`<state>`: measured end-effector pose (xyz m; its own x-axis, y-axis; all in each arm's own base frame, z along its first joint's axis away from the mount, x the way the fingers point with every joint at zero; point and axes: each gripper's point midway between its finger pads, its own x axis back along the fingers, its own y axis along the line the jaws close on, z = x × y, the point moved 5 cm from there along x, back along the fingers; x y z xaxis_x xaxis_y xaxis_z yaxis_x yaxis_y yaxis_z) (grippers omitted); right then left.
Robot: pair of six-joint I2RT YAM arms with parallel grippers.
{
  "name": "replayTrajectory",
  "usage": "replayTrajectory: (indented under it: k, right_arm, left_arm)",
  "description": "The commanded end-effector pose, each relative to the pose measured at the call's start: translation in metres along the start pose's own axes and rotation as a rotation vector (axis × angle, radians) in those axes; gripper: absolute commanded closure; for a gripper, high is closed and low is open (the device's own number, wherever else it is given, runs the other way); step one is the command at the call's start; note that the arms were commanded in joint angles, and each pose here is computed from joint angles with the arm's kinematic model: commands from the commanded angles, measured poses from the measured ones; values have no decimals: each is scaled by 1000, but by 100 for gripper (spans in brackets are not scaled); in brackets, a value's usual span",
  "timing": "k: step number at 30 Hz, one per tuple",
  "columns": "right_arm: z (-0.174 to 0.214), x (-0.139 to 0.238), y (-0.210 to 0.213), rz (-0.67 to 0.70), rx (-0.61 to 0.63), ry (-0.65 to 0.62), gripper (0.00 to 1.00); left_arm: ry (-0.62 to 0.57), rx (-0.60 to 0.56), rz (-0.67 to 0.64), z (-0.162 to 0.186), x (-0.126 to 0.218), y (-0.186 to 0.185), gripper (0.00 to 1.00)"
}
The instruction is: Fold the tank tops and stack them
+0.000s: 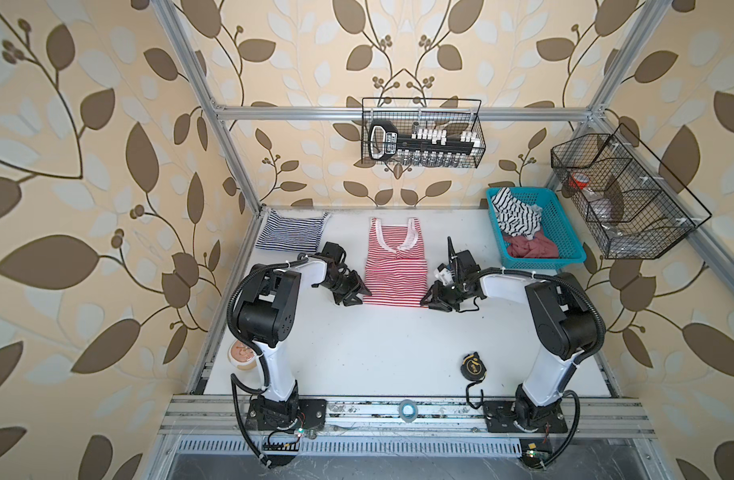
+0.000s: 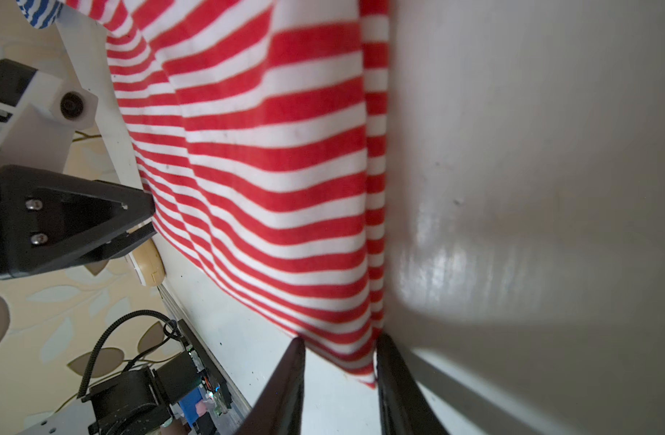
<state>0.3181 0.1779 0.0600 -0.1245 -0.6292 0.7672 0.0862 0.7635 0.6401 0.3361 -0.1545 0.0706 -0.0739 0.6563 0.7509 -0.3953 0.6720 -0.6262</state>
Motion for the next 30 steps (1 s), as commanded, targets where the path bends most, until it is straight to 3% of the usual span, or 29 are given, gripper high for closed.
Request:
replayTrajectory:
  k: [1, 12, 19, 30]
  right_arm:
    - [10, -9, -16, 32, -42, 36, 72]
    - [12, -6, -12, 19, -40, 25, 100]
    - [28, 6, -5, 10, 4, 3, 100]
    - [88, 22, 8, 18, 65, -11, 100]
  left_arm:
    - [26, 14, 7, 5, -9, 4, 65]
    - [51, 5, 8, 20, -13, 5, 99]
    - [70, 15, -28, 44, -9, 19, 100]
    - [36, 9, -55, 95, 17, 32, 100]
